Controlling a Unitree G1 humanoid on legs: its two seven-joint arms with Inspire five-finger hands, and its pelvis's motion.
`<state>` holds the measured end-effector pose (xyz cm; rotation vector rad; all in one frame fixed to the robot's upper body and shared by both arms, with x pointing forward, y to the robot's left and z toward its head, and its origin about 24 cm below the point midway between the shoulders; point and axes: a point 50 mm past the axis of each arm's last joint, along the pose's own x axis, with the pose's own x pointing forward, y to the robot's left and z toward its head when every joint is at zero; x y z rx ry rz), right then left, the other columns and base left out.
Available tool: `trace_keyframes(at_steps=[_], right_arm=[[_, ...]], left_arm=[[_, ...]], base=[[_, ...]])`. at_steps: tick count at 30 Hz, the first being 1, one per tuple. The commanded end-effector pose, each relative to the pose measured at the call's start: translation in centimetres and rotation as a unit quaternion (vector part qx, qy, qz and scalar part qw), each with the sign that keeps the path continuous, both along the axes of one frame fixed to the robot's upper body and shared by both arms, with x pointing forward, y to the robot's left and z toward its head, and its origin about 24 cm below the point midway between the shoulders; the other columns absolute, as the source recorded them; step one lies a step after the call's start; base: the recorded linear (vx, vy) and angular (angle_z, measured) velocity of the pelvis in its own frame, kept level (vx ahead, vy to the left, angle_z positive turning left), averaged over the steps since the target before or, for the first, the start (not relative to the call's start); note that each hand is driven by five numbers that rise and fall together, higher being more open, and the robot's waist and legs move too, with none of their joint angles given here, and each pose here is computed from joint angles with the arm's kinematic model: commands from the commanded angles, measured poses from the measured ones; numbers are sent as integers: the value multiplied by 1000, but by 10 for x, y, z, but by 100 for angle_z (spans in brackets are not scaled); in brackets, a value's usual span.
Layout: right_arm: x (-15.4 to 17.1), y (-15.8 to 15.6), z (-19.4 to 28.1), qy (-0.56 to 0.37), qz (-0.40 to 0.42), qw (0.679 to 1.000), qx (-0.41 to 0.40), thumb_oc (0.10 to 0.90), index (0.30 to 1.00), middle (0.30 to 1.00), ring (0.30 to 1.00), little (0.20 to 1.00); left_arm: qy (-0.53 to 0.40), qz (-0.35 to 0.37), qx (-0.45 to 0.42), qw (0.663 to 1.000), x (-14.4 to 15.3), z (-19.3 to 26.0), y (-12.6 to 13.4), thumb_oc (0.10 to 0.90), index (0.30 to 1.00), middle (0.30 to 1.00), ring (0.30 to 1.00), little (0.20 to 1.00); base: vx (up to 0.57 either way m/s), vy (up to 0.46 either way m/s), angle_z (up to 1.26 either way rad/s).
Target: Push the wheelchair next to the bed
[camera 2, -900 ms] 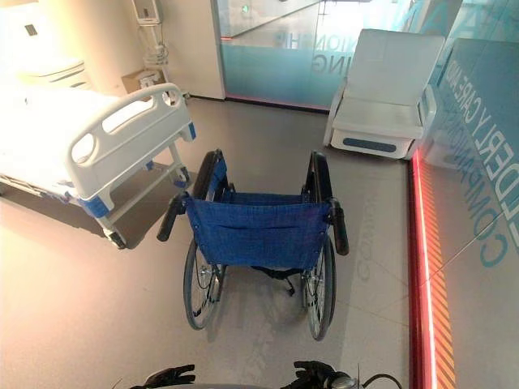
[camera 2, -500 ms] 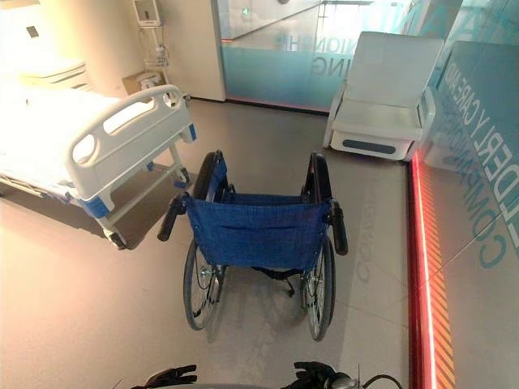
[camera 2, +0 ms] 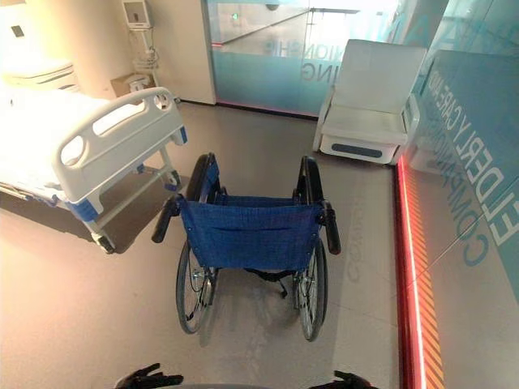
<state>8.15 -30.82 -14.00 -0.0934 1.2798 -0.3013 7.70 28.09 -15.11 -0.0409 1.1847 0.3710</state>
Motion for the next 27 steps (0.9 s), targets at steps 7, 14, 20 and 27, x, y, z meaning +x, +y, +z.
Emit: trace_keyframes(at_steps=[7,14,20,27], right_arm=[[92,-102,105,-197,-47,962,-185,800,900,900,900,900],[170,-89,213,-426,-14,855,-297,800,900,900,900,900],[205,-42,286,-588,22,755,-288,800,900,900,900,900],[225,16,325,-709,60,679,-182,800,900,900,900,900]], left_arm=[[-203,75,142,966,91,96,108,800,900,900,900,900],[-422,69,236,873,164,199,111,800,900,900,900,900],[-585,31,227,778,200,274,81,800,900,900,900,900],[-717,-41,94,689,221,323,32,800,900,900,900,900]], base=[[0,0,0],[-21,5,2],[-5,2,1],[10,6,0]])
